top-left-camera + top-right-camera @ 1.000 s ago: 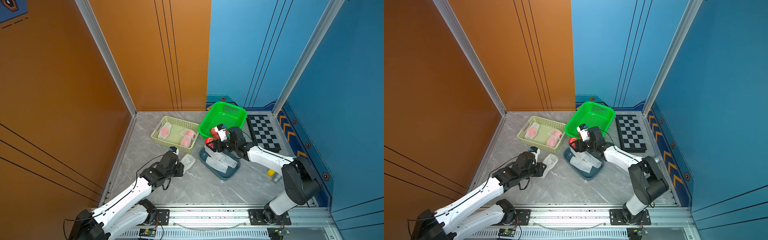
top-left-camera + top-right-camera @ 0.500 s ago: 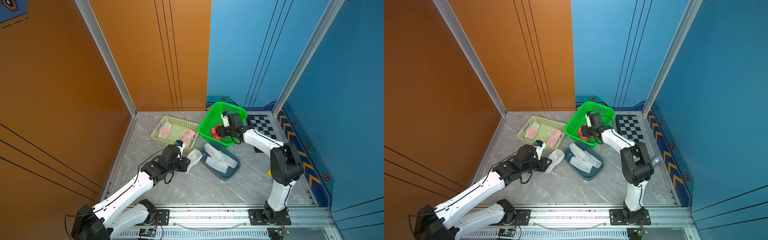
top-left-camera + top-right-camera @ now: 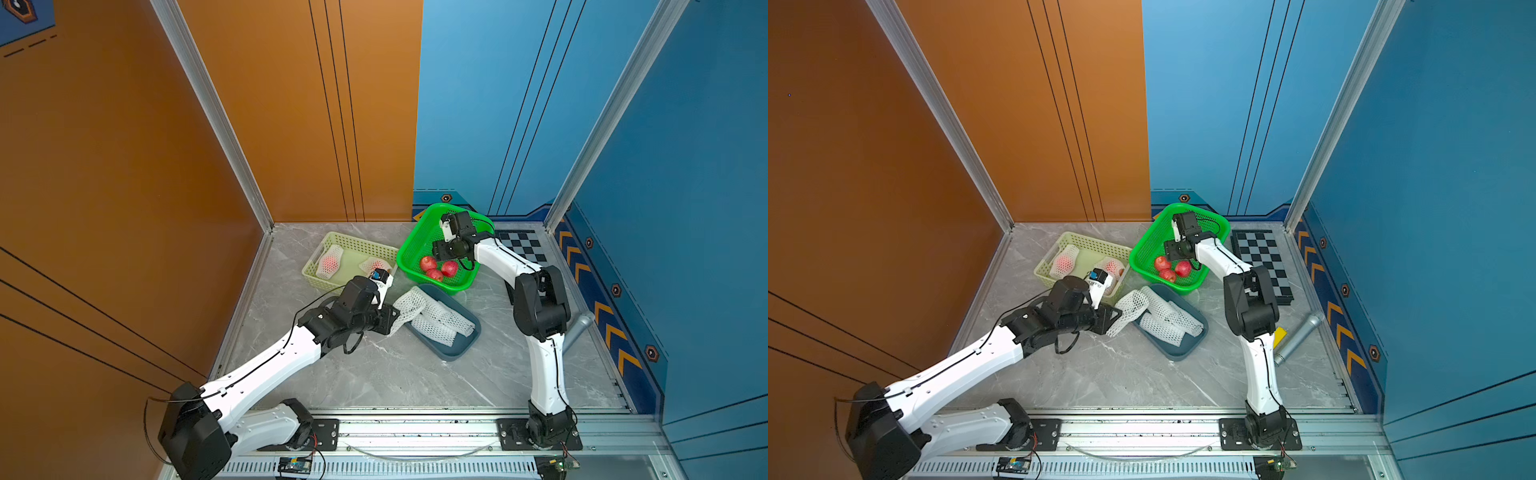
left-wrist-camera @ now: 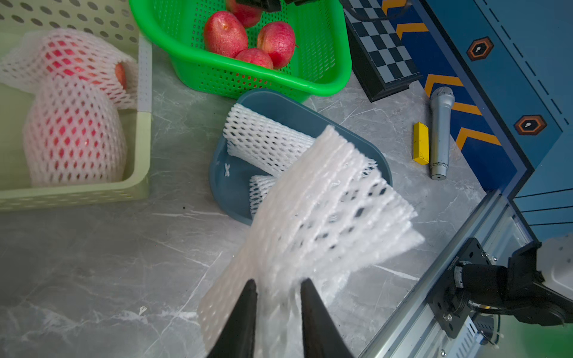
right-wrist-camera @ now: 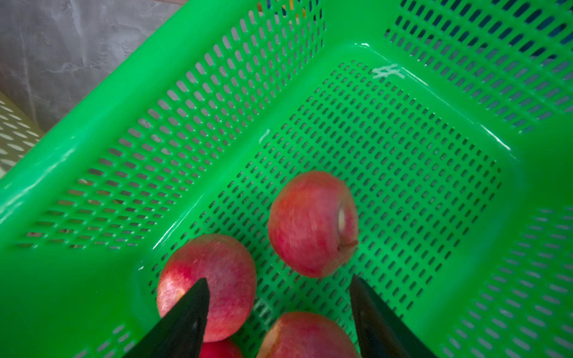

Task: Remove foam nets from apples
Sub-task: Place the apple in the basket, then place the foam net into the storage box.

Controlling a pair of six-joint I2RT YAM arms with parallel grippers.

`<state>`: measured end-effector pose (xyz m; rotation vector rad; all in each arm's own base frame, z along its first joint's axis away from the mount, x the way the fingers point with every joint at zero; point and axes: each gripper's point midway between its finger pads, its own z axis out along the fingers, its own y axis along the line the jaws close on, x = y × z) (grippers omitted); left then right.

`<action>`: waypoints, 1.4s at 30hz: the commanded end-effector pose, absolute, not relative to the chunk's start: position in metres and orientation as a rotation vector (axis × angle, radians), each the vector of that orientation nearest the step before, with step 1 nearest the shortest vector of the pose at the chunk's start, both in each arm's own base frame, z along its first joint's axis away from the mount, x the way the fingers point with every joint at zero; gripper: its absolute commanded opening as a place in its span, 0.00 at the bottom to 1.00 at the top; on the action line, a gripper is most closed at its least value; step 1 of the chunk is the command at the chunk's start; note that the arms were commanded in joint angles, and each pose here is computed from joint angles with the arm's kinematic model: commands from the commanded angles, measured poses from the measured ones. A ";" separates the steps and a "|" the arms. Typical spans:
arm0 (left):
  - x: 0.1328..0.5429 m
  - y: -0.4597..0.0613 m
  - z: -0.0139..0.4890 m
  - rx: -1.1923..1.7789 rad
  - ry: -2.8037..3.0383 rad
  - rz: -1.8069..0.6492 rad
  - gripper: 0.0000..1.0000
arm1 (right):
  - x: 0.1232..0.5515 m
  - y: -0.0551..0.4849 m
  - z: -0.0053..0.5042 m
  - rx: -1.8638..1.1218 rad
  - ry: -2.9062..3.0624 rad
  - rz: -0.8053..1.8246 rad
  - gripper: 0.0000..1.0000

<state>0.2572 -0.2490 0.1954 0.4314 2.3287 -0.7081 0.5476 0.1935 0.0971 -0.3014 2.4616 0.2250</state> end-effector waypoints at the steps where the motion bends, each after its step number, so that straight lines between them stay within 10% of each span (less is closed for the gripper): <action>1: 0.263 -0.265 0.211 0.514 2.267 -0.713 0.27 | 0.541 0.188 0.098 -0.327 2.502 0.195 0.74; 13: 0.279 -0.317 0.195 0.785 2.230 -0.573 0.26 | 0.516 0.146 0.164 -0.210 2.414 0.202 1.00; 34: 0.241 -0.393 0.134 1.440 2.044 -0.250 0.30 | 0.417 0.070 0.220 0.100 2.214 0.273 1.00; 42: 0.236 -0.394 0.122 1.508 2.053 -0.165 0.61 | 0.390 0.082 0.212 0.016 2.222 0.351 1.00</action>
